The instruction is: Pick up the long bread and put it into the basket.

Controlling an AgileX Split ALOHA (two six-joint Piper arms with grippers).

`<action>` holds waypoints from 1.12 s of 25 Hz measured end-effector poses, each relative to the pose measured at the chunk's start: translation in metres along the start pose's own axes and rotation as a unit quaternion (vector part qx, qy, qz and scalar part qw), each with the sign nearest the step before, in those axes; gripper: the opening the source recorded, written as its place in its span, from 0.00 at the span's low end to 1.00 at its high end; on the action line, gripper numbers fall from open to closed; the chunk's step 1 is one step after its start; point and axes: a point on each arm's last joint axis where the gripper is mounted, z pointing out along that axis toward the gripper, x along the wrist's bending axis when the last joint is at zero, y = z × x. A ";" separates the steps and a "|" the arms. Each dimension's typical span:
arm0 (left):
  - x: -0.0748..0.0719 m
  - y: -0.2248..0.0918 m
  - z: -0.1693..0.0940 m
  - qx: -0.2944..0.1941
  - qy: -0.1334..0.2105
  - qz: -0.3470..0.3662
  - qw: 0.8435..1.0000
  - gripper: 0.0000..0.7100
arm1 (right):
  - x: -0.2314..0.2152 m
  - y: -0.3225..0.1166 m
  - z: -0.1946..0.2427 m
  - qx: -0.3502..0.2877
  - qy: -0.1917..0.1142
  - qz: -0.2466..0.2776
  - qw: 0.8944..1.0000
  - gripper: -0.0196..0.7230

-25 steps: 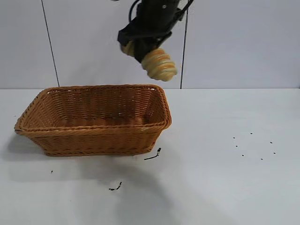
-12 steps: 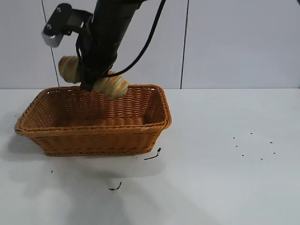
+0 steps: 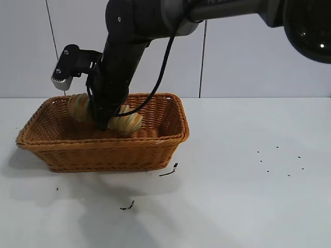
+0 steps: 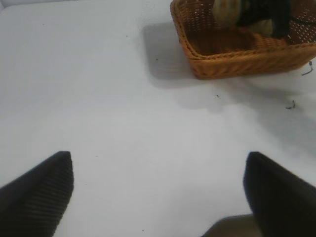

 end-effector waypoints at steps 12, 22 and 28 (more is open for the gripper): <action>0.000 0.000 0.000 0.000 0.000 0.000 1.000 0.98 | -0.027 0.018 -0.068 -0.039 -0.035 0.144 0.988 0.94; 0.000 0.000 0.000 0.000 0.000 0.000 1.000 0.98 | -0.072 -0.027 -0.127 -0.004 -0.046 0.448 0.893 0.93; 0.000 0.000 0.000 0.000 0.000 0.000 1.000 0.98 | -0.113 -0.104 -0.140 0.054 -0.091 0.510 0.853 0.93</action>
